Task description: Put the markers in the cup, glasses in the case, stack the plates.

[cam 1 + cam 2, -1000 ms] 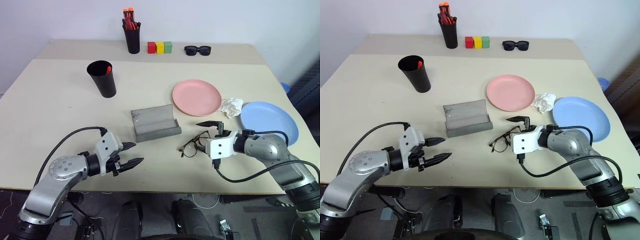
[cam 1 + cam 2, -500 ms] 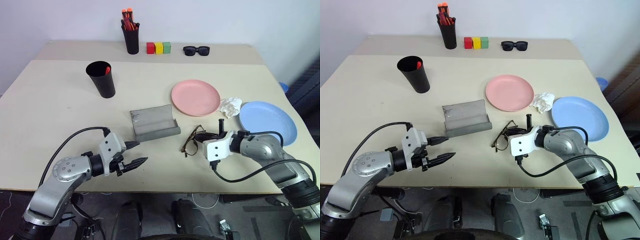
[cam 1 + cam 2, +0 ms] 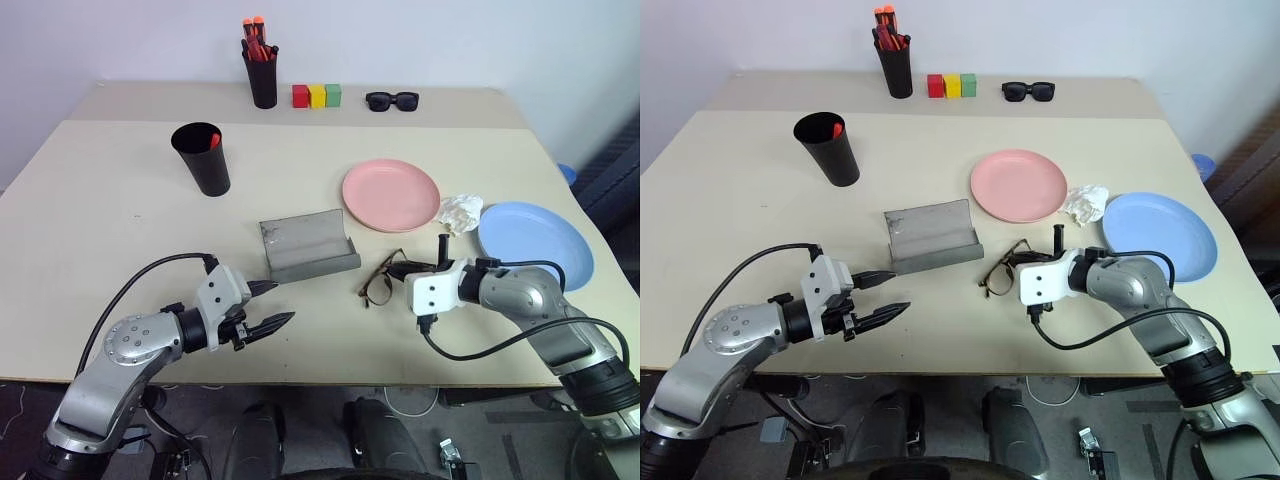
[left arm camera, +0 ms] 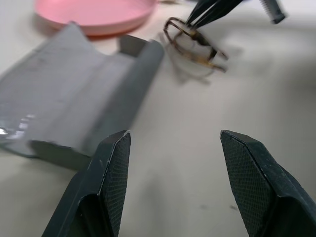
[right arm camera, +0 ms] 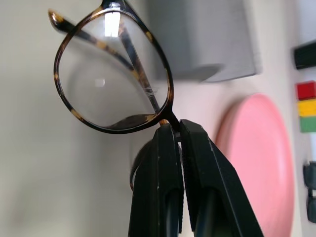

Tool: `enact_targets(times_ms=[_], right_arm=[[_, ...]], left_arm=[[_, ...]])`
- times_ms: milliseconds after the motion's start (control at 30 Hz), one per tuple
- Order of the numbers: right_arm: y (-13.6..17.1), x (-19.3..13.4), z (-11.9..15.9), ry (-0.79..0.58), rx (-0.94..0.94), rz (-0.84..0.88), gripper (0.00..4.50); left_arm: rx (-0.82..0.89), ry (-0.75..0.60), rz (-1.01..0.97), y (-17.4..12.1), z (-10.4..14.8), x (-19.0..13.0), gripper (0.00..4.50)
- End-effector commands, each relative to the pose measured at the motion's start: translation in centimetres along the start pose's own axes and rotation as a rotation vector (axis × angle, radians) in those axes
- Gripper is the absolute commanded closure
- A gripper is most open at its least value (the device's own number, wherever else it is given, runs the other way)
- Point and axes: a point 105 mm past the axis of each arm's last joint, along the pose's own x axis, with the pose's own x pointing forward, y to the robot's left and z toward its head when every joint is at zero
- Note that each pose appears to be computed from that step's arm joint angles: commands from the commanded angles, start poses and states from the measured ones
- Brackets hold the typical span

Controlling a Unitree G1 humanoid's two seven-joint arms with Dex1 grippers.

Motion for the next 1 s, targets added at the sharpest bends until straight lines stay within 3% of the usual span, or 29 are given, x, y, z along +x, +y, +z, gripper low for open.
enact_targets(times_ms=[33,167,433,600,1000], right_arm=[[-3.7,-0.7,2.8,-0.065,0.063,-0.104,4.48],[-5.6,0.1,5.6,-0.117,0.142,-0.122,4.48],[-6.0,6.3,9.3,-0.099,0.305,-0.124,4.48],[-4.2,8.0,8.9,-0.021,0.371,-0.070,4.48],[-2.7,7.6,6.9,0.119,0.367,-0.033,4.48]], left_arm=[[0.047,-0.029,0.118,2.2,0.7,-1.2,1.55],[0.063,-0.003,0.209,3.7,-0.3,-2.7,1.55],[0.079,0.010,0.294,5.3,-0.6,-4.8,1.55],[0.078,0.009,0.307,4.7,-0.4,-5.2,1.55],[0.060,-0.007,0.311,3.9,-0.2,-4.6,1.55]])
